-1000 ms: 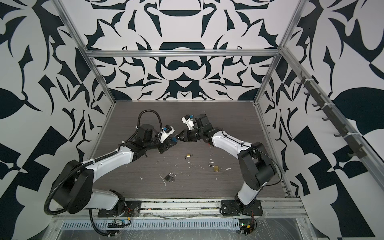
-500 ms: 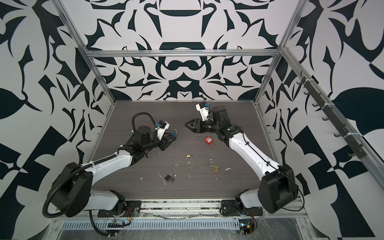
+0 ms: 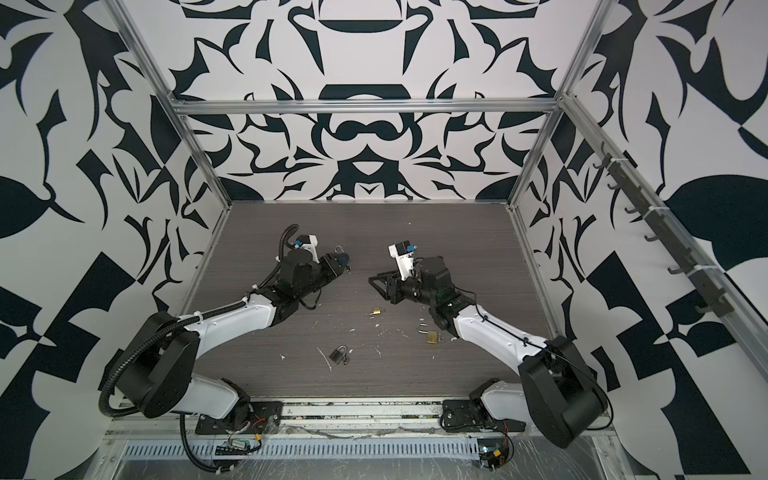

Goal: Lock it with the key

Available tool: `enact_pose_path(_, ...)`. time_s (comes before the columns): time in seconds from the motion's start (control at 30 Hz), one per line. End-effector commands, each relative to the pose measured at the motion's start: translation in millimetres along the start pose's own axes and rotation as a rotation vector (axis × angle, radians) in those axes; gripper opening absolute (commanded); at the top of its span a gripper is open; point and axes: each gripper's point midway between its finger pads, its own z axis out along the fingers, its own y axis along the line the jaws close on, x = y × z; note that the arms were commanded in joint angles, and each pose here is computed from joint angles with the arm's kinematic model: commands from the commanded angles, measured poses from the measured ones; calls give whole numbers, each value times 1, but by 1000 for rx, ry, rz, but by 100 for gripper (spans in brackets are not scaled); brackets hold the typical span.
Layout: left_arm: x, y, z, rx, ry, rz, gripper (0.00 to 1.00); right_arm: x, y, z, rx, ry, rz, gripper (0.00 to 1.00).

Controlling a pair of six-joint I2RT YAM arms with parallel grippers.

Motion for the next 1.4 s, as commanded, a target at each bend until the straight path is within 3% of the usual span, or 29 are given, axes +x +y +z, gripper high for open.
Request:
enact_pose_path(0.0,-6,-16,-4,-1,-2,-119,0,-36,18,15,-92,-102,-3,41)
enact_pose_path(0.3,1,-13,-4,-16,29,-141,0,-32,1,53,-146,-85,107,35)
enact_pose_path(1.03,12,-2,1,-34,62,-166,0,-13,-12,91,-176,-19,160,20)
enact_pose_path(1.2,13,-1,3,-34,65,-170,0,-14,-15,91,-159,-28,162,21)
enact_pose_path(1.37,12,-1,2,-34,62,-162,0,-15,-30,85,-52,-49,166,26)
